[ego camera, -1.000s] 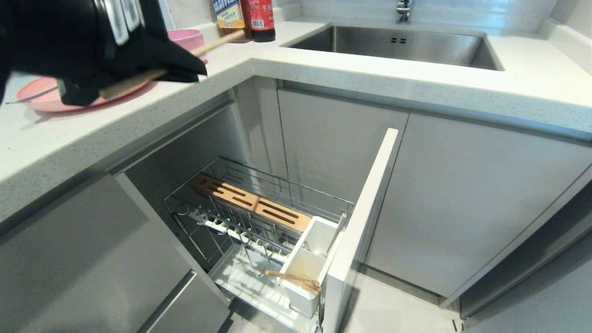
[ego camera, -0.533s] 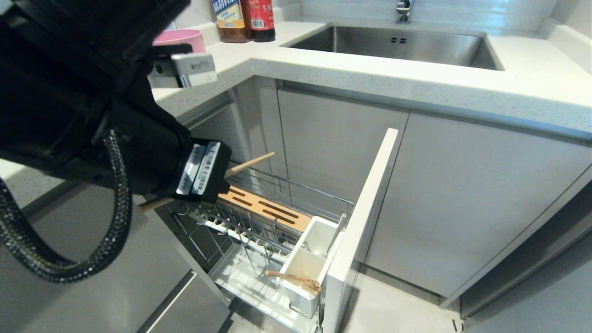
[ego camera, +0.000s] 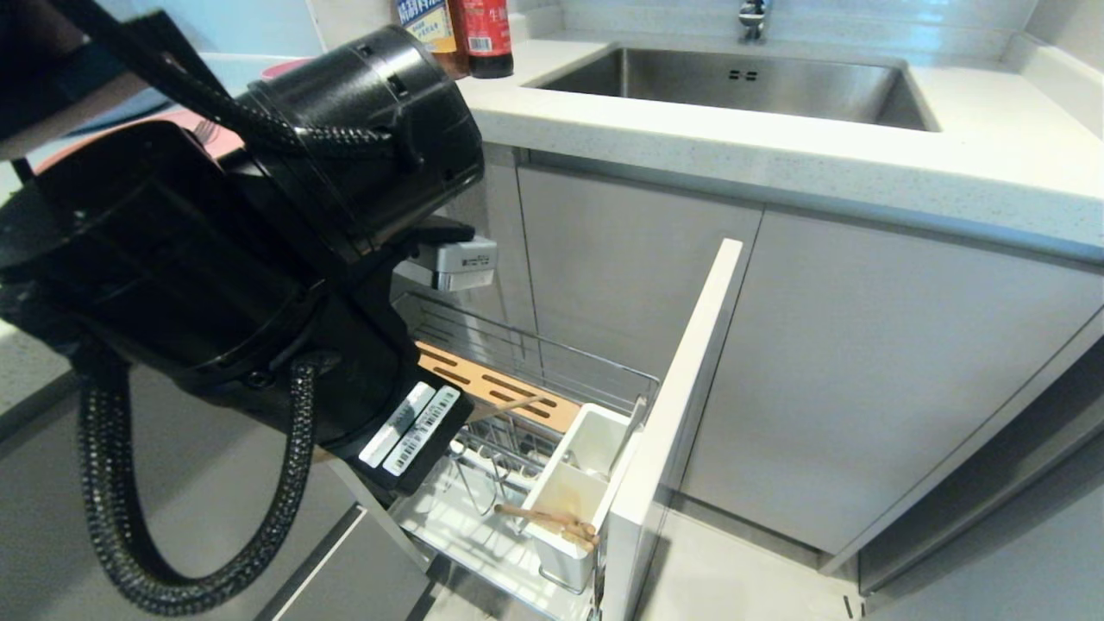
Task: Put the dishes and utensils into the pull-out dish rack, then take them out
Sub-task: Pick up the chopsticks and place it in the cupboard
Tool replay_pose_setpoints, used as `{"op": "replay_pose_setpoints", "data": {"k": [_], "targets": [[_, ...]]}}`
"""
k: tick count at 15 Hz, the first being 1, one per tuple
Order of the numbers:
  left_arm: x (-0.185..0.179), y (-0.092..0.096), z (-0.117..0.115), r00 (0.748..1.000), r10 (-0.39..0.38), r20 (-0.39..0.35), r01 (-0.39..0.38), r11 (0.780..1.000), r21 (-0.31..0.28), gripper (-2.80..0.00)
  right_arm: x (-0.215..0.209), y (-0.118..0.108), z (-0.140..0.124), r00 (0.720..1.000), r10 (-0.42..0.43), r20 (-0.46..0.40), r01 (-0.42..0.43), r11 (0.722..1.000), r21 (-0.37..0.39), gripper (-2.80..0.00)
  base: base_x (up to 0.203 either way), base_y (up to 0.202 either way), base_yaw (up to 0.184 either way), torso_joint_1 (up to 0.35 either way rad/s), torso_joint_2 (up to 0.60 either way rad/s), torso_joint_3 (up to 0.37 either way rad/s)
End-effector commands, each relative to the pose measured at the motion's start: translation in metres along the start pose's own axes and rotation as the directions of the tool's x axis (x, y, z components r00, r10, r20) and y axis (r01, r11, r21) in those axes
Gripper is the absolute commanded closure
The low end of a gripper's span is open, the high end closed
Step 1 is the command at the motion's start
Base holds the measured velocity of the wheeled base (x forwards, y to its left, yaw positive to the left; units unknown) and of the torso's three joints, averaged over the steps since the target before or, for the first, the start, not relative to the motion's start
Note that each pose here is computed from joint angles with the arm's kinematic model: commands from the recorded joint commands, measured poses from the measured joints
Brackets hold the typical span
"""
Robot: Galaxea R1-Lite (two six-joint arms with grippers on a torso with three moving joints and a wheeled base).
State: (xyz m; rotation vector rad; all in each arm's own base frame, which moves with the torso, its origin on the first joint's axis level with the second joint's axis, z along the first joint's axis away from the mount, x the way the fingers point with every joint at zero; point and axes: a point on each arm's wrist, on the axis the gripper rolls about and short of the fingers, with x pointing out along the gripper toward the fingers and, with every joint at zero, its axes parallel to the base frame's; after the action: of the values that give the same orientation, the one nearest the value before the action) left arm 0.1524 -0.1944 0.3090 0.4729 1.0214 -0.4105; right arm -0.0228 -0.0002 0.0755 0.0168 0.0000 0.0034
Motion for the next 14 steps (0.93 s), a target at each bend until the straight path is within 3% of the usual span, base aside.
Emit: {"op": "replay_pose_setpoints", "data": {"k": [1, 4, 8, 14], "targets": [[0.012, -0.003, 0.004, 0.999, 0.016, -0.051, -0.015, 1.000, 0.026, 0.00, 0.000, 0.000, 0.000, 1.000, 0.001, -0.001, -0.001, 1.000, 0.000, 0.00, 0.000, 0.000, 0.000, 0.000, 0.00, 0.000], [0.015, -0.001, 0.000, 0.993, 0.034, -0.113, -0.024, 0.996, 0.087, 0.00, 0.000, 0.000, 0.000, 1.000, 0.001, -0.002, -0.001, 1.000, 0.000, 0.00, 0.000, 0.000, 0.000, 0.000, 0.00, 0.000], [0.017, 0.004, -0.002, 0.984, -0.062, -0.168, 0.091, 0.981, 0.172, 0.00, 0.000, 0.000, 0.000, 1.000, 0.001, -0.002, -0.001, 1.000, 0.000, 0.00, 0.000, 0.000, 0.000, 0.000, 0.00, 0.000], [0.034, 0.004, 0.006, 0.969, -0.098, -0.228, 0.148, 0.966, 0.214, 0.00, 0.000, 0.000, 0.000, 1.000, 0.000, -0.002, 0.000, 1.000, 0.000, 0.00, 0.000, 0.000, 0.000, 0.000, 0.00, 0.000]]}}
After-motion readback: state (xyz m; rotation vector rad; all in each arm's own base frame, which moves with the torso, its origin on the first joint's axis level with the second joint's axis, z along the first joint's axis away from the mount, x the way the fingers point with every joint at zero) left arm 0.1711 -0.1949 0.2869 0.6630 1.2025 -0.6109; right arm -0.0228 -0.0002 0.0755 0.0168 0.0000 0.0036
